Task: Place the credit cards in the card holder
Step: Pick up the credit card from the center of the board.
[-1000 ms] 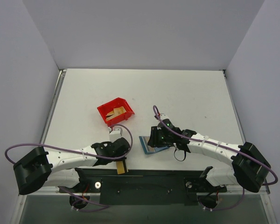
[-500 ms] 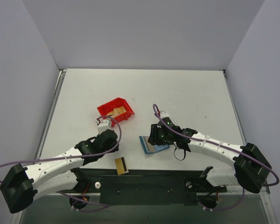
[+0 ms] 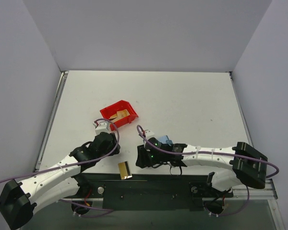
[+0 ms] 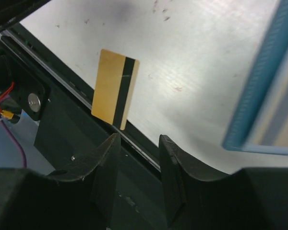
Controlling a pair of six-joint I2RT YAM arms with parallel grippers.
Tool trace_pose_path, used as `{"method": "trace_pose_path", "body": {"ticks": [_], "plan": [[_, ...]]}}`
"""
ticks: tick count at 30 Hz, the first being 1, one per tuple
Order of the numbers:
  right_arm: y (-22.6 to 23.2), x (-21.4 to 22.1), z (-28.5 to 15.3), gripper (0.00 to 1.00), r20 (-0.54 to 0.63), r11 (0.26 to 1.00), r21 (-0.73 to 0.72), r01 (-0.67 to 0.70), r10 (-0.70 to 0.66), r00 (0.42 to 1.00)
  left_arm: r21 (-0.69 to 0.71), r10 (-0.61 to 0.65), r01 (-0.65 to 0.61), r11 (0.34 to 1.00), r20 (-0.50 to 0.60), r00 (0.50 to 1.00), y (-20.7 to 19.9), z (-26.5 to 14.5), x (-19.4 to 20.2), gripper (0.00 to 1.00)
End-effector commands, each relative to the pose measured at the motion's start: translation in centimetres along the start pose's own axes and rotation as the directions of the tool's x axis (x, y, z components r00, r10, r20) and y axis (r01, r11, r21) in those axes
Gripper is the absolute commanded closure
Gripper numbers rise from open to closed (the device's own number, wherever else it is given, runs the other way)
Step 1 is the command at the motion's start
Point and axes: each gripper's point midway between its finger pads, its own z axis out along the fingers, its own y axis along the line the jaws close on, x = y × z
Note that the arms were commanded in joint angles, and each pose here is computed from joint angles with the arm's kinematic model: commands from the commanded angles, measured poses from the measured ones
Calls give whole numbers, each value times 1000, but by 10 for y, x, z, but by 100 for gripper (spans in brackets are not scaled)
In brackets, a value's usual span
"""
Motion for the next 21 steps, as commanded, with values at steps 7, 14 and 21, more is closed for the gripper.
{"method": "trace_pose_path", "body": {"ticks": [7, 14, 21], "plan": [[46, 35, 28, 65, -115, 933, -232, -274, 253, 961, 148, -7, 13, 989, -36, 999, -17, 10, 20, 85], [48, 53, 34, 65, -192, 898, -255, -359, 317, 929, 173, 0, 10, 985, -62, 998, -16, 17, 35, 100], [48, 59, 36, 65, -231, 888, -243, -392, 339, 912, 185, 11, 8, 983, -104, 995, -16, 21, 47, 100]]}}
